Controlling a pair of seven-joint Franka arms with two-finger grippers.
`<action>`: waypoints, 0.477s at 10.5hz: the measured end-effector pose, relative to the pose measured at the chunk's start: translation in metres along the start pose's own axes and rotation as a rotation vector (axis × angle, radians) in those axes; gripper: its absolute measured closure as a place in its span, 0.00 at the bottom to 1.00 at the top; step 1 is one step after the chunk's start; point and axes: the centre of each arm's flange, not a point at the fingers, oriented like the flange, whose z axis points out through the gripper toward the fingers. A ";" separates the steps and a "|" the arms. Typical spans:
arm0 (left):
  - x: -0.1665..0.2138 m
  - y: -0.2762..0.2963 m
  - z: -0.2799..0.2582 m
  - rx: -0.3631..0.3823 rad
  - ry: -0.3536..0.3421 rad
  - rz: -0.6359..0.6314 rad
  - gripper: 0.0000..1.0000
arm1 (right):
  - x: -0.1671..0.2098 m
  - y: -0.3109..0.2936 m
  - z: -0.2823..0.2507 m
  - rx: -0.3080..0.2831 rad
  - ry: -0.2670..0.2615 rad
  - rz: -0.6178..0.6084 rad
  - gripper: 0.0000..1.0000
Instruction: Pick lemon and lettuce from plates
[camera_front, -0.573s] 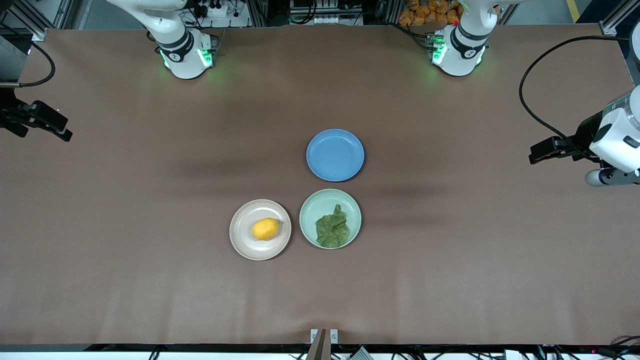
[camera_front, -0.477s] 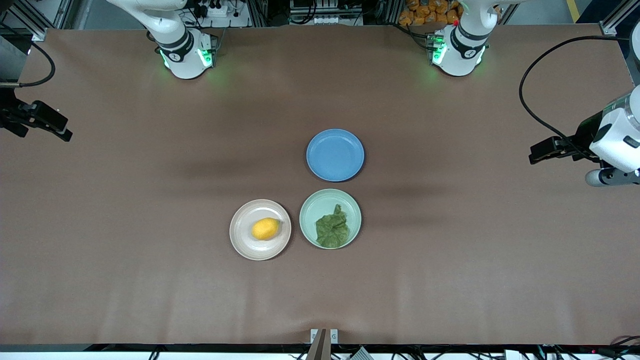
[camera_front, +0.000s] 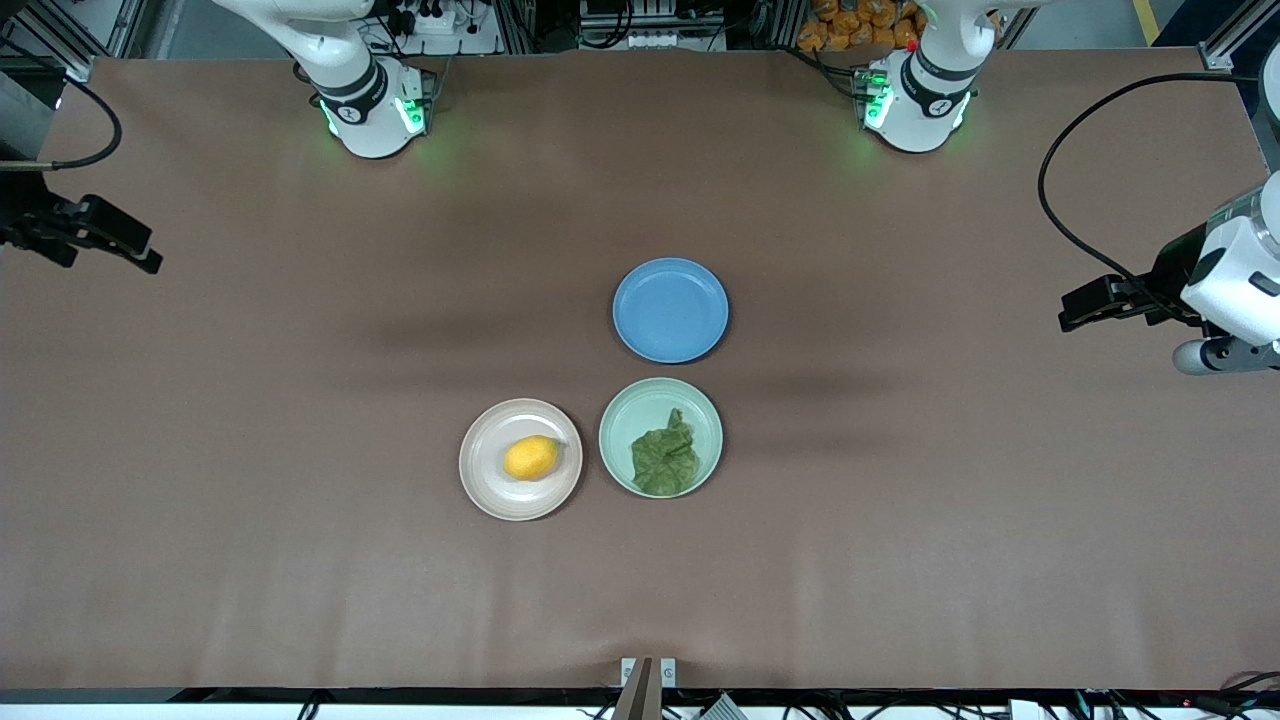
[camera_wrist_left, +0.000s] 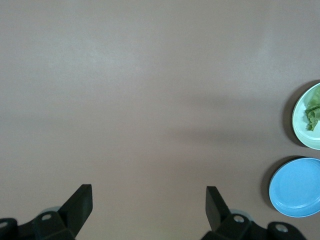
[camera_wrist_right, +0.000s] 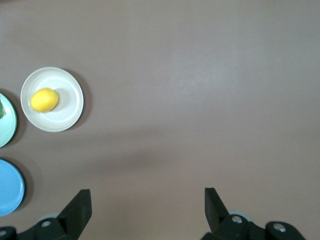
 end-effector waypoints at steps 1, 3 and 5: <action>0.000 0.000 0.000 0.000 0.000 0.000 0.00 | -0.002 -0.005 0.002 0.001 -0.019 -0.009 0.00; 0.000 0.000 0.000 0.000 0.000 0.000 0.00 | -0.006 -0.016 0.008 0.002 -0.050 -0.028 0.00; 0.000 0.002 0.001 0.000 0.000 0.003 0.00 | -0.007 -0.022 0.015 0.041 -0.072 -0.031 0.00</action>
